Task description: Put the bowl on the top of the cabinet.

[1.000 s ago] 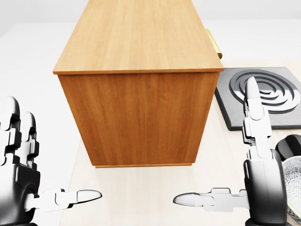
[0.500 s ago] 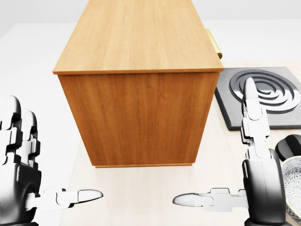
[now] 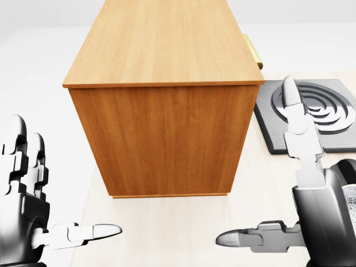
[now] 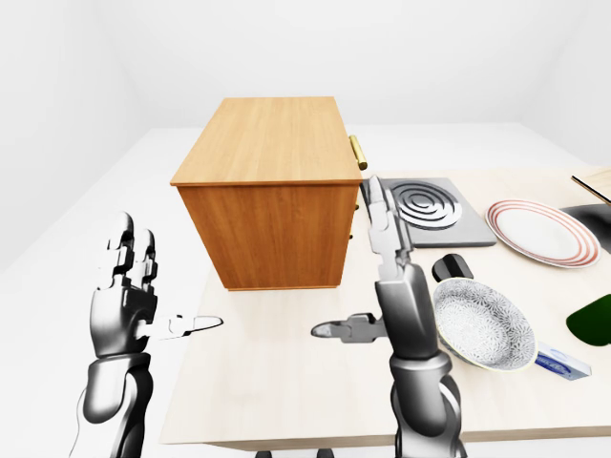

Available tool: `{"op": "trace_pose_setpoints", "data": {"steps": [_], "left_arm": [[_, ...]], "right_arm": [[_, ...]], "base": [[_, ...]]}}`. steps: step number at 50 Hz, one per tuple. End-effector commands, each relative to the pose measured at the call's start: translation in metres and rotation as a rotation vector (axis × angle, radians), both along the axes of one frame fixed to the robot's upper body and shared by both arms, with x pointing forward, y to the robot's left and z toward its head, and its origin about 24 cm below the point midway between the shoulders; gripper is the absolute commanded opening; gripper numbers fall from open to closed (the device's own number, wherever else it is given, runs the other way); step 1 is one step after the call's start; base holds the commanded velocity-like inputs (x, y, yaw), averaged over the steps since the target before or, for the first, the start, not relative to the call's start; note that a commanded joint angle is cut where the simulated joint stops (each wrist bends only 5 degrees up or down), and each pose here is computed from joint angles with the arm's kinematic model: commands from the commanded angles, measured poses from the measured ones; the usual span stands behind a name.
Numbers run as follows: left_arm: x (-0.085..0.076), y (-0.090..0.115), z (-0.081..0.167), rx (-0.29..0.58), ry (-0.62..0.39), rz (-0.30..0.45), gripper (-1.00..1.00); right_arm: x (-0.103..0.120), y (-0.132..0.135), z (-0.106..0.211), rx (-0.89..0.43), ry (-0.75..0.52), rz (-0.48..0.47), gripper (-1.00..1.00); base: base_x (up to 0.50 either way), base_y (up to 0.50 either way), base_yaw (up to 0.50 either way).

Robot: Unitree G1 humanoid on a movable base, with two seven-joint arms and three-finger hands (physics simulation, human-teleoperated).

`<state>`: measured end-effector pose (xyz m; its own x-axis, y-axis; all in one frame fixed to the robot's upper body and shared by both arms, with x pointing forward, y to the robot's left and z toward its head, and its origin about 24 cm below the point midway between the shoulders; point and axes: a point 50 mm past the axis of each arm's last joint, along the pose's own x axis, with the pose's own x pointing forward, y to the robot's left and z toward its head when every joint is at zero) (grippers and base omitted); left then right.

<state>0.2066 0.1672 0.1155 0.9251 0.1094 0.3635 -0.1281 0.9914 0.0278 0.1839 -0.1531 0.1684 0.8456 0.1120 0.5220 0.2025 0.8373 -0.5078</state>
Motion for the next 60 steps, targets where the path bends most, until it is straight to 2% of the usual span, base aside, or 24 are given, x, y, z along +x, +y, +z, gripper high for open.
{"op": "trace_pose_setpoints", "data": {"steps": [1,8,13,21,28,36,43,60], "left_arm": [[0.001,0.000,-0.002,0.000,0.006,0.000,1.00],[0.001,0.001,-0.002,-0.001,0.009,0.003,1.00],[0.002,0.000,-0.002,0.000,0.009,0.006,1.00],[0.003,0.002,-0.002,-0.003,0.008,0.016,1.00],[0.002,0.001,-0.002,-0.002,0.008,0.018,1.00],[0.002,0.000,-0.003,0.001,0.012,0.013,1.00],[0.001,0.000,-0.004,0.001,0.017,0.010,1.00],[0.003,-0.002,-0.007,0.004,0.030,0.005,1.00]], "right_arm": [[-0.009,-0.003,0.018,-0.179,-0.021,0.001,1.00],[-0.012,-0.013,0.018,-0.258,0.059,-0.039,1.00],[-0.013,-0.027,0.001,-0.283,0.156,-0.080,1.00],[-0.023,-0.057,-0.019,-0.299,0.328,-0.189,1.00],[-0.028,-0.088,-0.041,-0.318,0.491,-0.321,1.00],[-0.035,-0.104,-0.051,-0.333,0.578,-0.405,1.00],[-0.037,-0.107,-0.066,-0.336,0.663,-0.420,1.00],[-0.035,-0.111,-0.076,-0.354,0.704,-0.442,1.00]], "base": [[0.00,0.00,0.00],[0.00,0.00,0.00],[0.00,0.00,0.00],[0.00,0.00,0.00],[0.00,0.00,0.00],[0.00,0.00,0.00],[0.00,0.00,0.00],[0.00,0.00,0.00]]}}
